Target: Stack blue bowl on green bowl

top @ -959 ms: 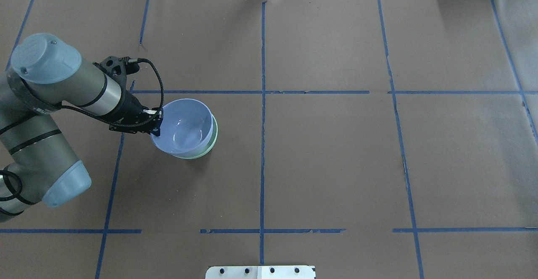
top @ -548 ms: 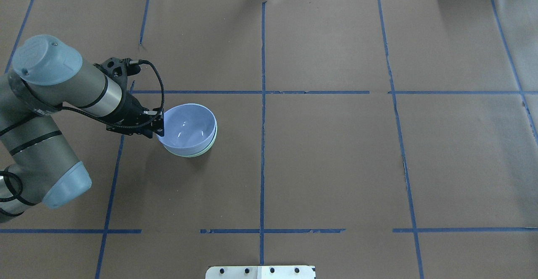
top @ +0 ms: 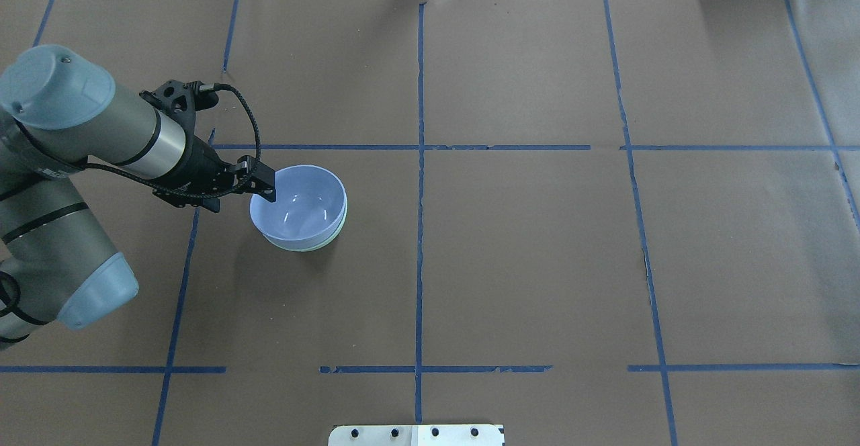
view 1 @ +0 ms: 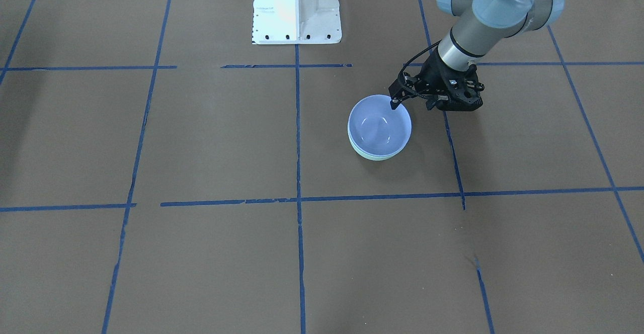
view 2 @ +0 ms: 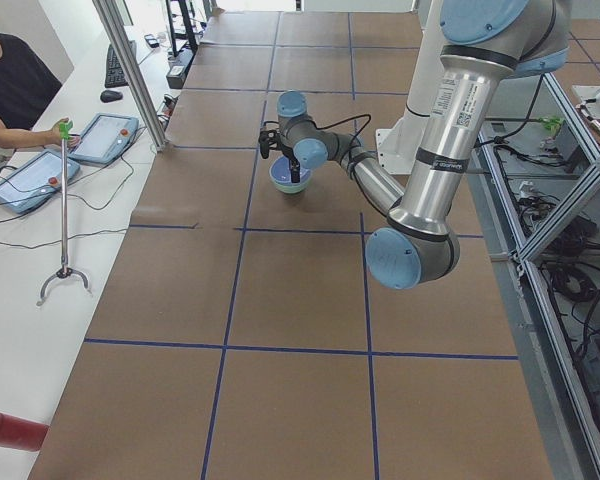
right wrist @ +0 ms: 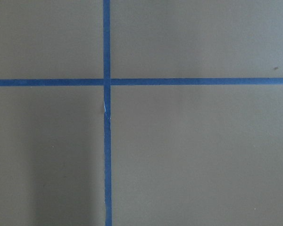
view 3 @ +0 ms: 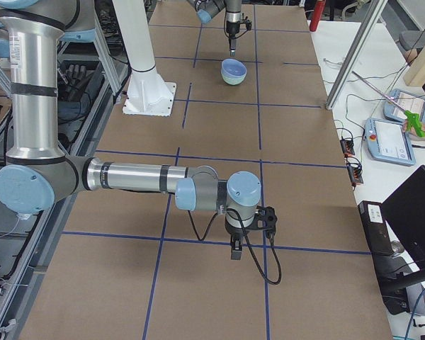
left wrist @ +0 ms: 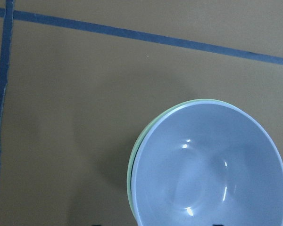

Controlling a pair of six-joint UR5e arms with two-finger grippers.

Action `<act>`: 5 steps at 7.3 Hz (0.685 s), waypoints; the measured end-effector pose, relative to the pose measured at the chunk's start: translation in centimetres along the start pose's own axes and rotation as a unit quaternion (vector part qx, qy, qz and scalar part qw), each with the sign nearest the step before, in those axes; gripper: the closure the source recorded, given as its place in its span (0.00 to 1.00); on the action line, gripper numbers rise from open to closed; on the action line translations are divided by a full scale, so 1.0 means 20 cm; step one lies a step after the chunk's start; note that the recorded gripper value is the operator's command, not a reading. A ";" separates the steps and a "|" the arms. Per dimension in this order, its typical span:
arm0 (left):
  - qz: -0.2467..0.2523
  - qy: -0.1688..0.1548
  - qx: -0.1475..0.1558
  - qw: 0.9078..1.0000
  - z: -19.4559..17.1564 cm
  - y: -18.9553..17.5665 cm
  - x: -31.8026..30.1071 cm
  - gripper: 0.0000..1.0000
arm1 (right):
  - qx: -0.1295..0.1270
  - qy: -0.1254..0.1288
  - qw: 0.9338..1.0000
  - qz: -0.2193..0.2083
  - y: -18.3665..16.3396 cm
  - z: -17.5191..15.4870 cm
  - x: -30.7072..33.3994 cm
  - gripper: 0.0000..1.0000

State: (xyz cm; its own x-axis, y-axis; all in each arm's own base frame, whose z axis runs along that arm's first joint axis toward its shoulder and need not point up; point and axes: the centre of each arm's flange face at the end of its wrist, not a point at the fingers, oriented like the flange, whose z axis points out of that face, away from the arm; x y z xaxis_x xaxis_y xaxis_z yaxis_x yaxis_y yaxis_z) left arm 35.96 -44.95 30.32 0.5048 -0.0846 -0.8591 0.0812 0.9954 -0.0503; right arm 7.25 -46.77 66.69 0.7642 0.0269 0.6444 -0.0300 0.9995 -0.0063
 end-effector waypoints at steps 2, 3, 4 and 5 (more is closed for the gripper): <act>0.043 -0.010 0.040 0.998 -0.23 -0.19 -0.12 0.00 | 0.000 0.000 1.000 0.000 0.00 0.00 0.00 0.00; 0.070 -0.036 0.061 0.995 -0.39 -0.33 -0.25 0.00 | 0.000 0.000 1.000 0.000 0.00 0.00 0.00 0.00; 0.100 -0.069 0.073 0.990 -0.55 -0.45 -0.40 0.00 | 0.000 0.000 1.000 0.000 0.00 0.00 0.00 0.00; 0.129 -0.103 0.075 0.983 -0.70 -0.55 -0.58 0.00 | 0.000 0.000 1.000 0.000 0.00 0.00 0.00 0.00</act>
State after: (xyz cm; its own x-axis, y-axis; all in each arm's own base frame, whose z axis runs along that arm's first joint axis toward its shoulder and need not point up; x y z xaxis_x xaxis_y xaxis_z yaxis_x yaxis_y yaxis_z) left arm 17.24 -54.21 33.72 0.6874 0.1483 -0.7110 0.0449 0.9684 0.2454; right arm 7.26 -46.77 66.70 0.7643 0.0274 0.6442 -0.0300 0.9995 -0.0069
